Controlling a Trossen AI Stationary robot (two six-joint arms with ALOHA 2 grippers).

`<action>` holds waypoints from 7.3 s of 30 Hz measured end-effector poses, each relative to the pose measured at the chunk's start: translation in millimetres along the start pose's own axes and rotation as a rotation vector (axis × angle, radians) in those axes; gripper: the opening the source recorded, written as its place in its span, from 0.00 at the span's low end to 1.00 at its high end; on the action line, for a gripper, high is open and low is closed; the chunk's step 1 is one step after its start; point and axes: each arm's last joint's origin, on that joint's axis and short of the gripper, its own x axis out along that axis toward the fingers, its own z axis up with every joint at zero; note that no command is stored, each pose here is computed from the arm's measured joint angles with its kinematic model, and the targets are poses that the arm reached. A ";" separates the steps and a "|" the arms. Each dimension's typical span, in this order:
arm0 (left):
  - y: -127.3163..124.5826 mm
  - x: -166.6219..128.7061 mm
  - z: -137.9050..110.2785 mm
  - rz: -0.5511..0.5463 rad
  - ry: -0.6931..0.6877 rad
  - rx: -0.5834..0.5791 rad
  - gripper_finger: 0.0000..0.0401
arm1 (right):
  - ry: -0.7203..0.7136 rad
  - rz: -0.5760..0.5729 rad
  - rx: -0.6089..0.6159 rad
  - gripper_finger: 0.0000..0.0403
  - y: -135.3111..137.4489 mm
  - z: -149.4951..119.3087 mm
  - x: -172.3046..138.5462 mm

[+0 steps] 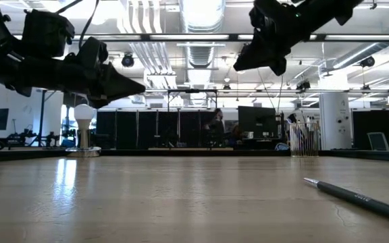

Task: Sort items
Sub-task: Put the liner brush into the gold holder, then return to Home Position

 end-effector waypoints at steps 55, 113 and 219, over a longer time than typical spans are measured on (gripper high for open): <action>-4.7 -5.3 -17.0 -0.005 0.138 -0.050 0.01 | 0.774 -0.464 0.862 0.21 166.7 -122.4 77.4; -6.0 -7.2 -18.6 0.071 0.122 -0.033 0.01 | -0.153 -0.497 0.052 0.02 -53.1 19.3 -45.5; 26.2 -82.4 18.2 0.152 -0.047 0.016 0.00 | -0.583 0.032 -0.225 0.02 -94.3 -127.7 -113.9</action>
